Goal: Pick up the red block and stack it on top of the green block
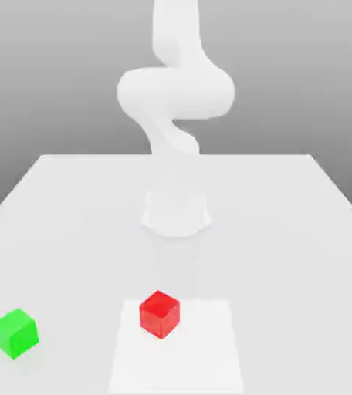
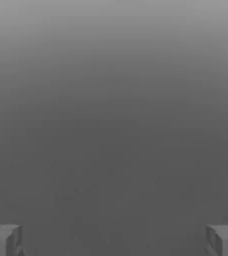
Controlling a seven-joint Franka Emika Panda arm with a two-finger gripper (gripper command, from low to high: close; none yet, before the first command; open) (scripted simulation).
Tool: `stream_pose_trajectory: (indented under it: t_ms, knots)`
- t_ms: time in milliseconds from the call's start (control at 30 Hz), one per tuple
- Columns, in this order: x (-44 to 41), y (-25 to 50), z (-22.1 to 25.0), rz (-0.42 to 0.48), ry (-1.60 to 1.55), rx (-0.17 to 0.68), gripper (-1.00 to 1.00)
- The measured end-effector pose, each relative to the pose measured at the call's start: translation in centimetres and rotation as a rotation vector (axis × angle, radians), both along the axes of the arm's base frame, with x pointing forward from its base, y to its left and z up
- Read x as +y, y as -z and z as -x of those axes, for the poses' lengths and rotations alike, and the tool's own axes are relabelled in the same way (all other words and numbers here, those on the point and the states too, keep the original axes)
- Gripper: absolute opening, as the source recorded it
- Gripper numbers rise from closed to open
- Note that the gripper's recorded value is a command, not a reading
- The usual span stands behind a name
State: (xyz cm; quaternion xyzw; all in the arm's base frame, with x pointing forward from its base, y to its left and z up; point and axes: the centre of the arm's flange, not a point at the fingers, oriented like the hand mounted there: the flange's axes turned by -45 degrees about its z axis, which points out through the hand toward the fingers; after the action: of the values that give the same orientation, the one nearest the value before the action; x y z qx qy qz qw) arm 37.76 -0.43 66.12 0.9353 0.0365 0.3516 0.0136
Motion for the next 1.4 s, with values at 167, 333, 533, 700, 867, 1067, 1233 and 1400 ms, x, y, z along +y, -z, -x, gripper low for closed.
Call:
stream_pose_trajectory:
  t_ms: [167,333,533,700,867,1067,1233,1400]
  knots:
    - [-0.8,12.2,-4.8,0.128,-0.175,0.186,0.0]
    - [-1.5,24.0,-5.9,0.218,-0.361,0.357,0.0]
    - [-2.1,37.2,-3.1,0.283,-0.609,0.55,0.0]
    - [-2.3,45.6,0.7,0.299,-0.783,0.667,0.0]
    - [-2.4,50.4,1.0,0.3,-0.796,0.676,0.0]
    - [-2.4,51.3,1.1,0.299,-0.796,0.678,-1.0]
    - [-2.4,49.2,1.0,0.299,-0.797,0.678,-1.0]
    - [-3.1,45.3,0.4,0.273,-0.739,0.684,-1.0]
